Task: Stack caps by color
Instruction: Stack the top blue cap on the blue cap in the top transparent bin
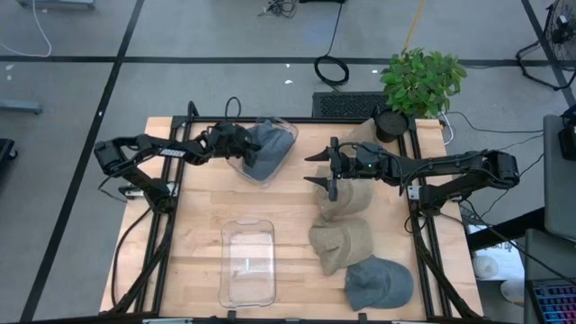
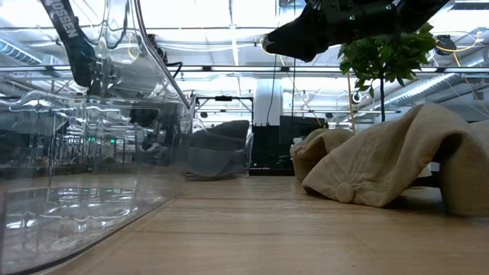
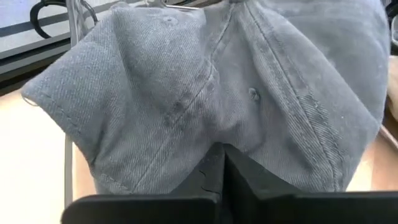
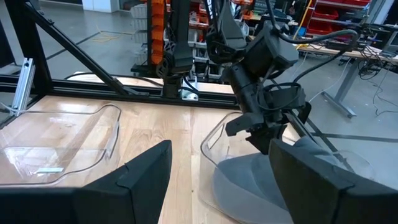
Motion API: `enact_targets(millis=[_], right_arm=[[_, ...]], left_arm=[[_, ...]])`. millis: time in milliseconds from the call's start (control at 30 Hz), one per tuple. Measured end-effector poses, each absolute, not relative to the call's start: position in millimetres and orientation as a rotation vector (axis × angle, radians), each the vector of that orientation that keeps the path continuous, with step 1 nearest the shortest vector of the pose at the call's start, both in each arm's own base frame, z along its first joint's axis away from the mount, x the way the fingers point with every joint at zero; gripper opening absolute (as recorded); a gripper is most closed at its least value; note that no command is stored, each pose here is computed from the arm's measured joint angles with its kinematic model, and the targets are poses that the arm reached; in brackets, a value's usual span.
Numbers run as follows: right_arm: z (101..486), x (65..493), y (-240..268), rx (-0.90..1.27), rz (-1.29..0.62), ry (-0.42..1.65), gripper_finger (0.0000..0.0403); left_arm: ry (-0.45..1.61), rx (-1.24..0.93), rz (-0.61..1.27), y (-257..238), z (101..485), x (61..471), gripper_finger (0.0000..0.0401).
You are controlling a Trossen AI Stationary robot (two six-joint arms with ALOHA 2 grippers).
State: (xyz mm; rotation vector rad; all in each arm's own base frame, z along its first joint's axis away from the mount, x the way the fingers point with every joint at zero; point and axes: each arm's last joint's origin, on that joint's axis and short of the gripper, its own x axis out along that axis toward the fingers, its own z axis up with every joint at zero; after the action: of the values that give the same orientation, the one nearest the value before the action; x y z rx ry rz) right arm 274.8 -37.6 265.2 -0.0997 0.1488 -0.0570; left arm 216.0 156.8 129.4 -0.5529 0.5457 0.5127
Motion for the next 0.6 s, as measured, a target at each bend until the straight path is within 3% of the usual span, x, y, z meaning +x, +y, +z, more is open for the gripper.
enact_targets(millis=[367, 600], right_arm=[[264.5, 274.6, -37.5, -0.099, -0.057, 0.156, 0.0256], [264.2, 274.6, -37.5, -0.099, -0.056, 0.159, 0.0256]], left_arm=[[0.496, -0.546, 0.909, 156.4, 143.3, 205.2, 0.0005], [0.412, -0.496, 0.842, 143.6, 155.6, 217.4, 0.0005]])
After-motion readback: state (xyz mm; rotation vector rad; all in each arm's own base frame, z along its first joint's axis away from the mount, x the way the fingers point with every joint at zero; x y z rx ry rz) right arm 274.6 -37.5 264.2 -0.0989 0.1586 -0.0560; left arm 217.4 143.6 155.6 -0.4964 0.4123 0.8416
